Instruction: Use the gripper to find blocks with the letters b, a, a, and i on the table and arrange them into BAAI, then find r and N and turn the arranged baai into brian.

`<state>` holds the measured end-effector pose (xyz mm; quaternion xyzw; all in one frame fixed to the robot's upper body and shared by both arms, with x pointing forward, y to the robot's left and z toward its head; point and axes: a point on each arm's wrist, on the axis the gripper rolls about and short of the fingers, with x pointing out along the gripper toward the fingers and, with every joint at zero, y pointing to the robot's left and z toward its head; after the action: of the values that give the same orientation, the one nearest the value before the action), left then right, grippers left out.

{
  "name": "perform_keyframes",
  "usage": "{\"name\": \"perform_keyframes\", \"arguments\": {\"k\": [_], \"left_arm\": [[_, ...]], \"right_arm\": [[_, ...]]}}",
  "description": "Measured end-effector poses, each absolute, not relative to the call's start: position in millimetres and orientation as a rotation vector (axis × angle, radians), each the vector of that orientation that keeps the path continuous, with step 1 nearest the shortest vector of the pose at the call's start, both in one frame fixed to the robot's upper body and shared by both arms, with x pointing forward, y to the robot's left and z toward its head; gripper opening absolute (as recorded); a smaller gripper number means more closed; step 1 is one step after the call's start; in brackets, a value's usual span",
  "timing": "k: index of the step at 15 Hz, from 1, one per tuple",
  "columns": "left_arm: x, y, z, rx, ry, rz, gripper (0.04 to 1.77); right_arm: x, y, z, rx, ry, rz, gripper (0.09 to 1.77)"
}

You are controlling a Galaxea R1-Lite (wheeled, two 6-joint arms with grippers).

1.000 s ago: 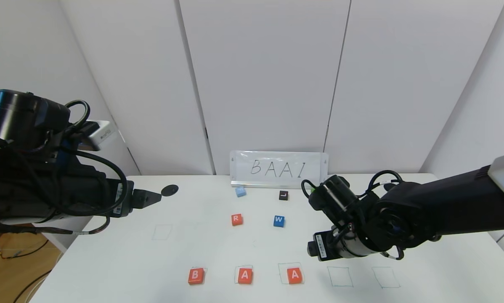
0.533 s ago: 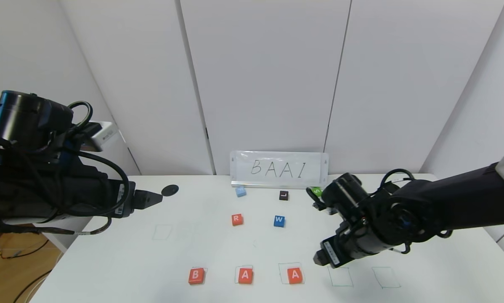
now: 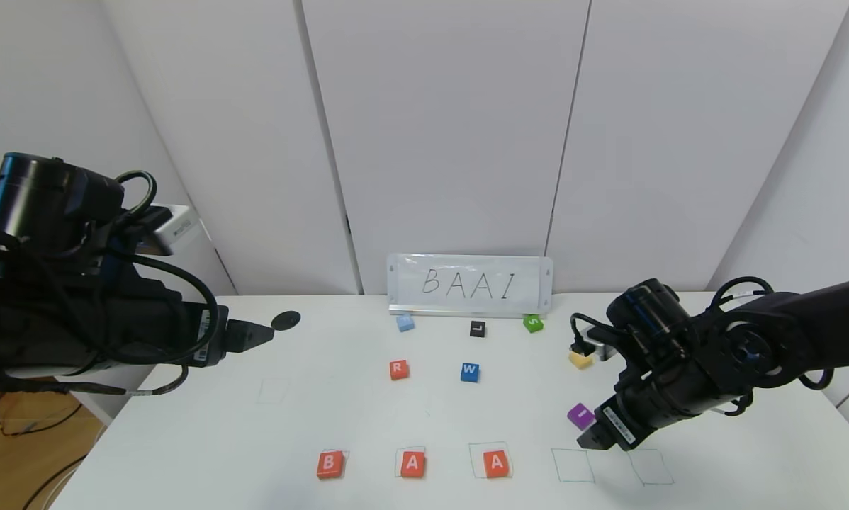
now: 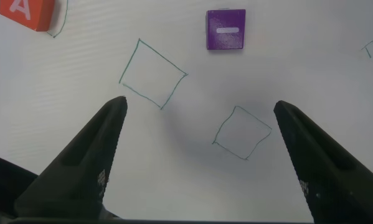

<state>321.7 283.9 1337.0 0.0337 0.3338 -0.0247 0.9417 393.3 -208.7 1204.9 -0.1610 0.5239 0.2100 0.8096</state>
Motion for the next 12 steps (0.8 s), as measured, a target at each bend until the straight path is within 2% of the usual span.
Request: {"name": "perform_keyframes", "arguments": {"k": [5,12], "left_arm": [[321.4,284.0,1337.0,0.069,0.681,-0.051,1.72],[322.7,283.7,1335.8,0.074,0.686,-0.051,1.72]], "right_arm": [[401.6,-202.5,1197.9,-0.386,1.096,0.485,1.70],[421.1,-192.0,1171.4,-0.394,1.126,0.463,1.71]]}}
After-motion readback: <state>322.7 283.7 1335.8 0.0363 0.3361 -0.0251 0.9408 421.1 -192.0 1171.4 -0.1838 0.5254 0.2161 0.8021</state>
